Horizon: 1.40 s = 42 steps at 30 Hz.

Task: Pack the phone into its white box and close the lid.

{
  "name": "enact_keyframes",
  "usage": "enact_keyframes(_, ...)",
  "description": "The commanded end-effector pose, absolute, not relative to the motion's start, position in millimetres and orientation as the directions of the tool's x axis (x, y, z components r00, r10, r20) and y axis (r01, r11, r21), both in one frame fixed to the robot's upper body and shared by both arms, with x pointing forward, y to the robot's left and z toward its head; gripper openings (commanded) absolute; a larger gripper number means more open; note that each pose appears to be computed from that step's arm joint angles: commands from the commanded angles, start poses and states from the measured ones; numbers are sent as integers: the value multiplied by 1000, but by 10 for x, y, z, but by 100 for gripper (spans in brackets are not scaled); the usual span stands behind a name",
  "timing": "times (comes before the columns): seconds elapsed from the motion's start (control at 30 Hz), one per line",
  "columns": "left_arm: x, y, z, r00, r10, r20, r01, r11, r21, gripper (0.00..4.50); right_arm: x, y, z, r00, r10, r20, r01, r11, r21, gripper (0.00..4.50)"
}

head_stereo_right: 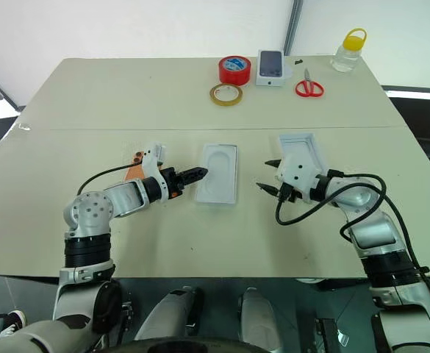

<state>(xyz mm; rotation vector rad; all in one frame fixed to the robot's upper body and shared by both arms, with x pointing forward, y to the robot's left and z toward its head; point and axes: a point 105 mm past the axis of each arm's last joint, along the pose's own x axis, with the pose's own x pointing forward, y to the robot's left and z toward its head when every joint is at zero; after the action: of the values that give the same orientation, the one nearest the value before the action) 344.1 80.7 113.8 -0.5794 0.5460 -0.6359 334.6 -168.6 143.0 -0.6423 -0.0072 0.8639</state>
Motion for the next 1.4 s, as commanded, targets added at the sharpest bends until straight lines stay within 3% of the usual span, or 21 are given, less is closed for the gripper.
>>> enact_keyframes(0.03, 3453, 916, 1483, 700, -691, -182, 497, 654, -570, 395, 3422, -1565, 1822, 682, 729, -63, -659, 575, -484, 290)
enact_keyframes(0.1, 3469, 971, 1554, 712, -684, -157, 519, 663, -539, 395, 3431, -1495, 1884, 673, 739, -28, -668, 592, -450, 290)
enact_keyframes(0.2, 3492, 1175, 1698, 750, -654, -96, 575, 717, -394, 400, 3483, -1307, 1845, 671, 741, -32, -663, 580, -474, 206)
enact_keyframes(0.33, 3415, 1443, 1701, 747, -660, -85, 639, 747, -186, 400, 3529, -1043, 1659, 652, 753, -84, -673, 524, -522, 2)
enact_keyframes(0.63, 3184, 1966, 1701, 728, -683, -58, 685, 728, 28, 400, 3561, -651, 1285, 591, 766, -252, -719, 359, -595, 2)
enact_keyframes(0.83, 3162, 1936, 1609, 749, -660, -58, 663, 747, 56, 400, 3693, -592, 1144, 582, 729, -361, -723, 260, -640, 2)
enact_keyframes(1.13, 3142, 1870, 1616, 759, -650, -32, 651, 757, 47, 400, 3547, -768, 929, 468, 709, -527, -788, 65, -613, 2)
enact_keyframes(1.2, 3160, 1872, 1626, 766, -643, -23, 643, 764, 47, 400, 3545, -749, 956, 461, 724, -514, -787, 65, -614, 2)
enact_keyframes(1.4, 3292, 2070, 1512, 819, -564, -109, 561, 826, -59, 400, 3730, -500, 1443, 540, 802, -255, -737, 304, -604, 2)
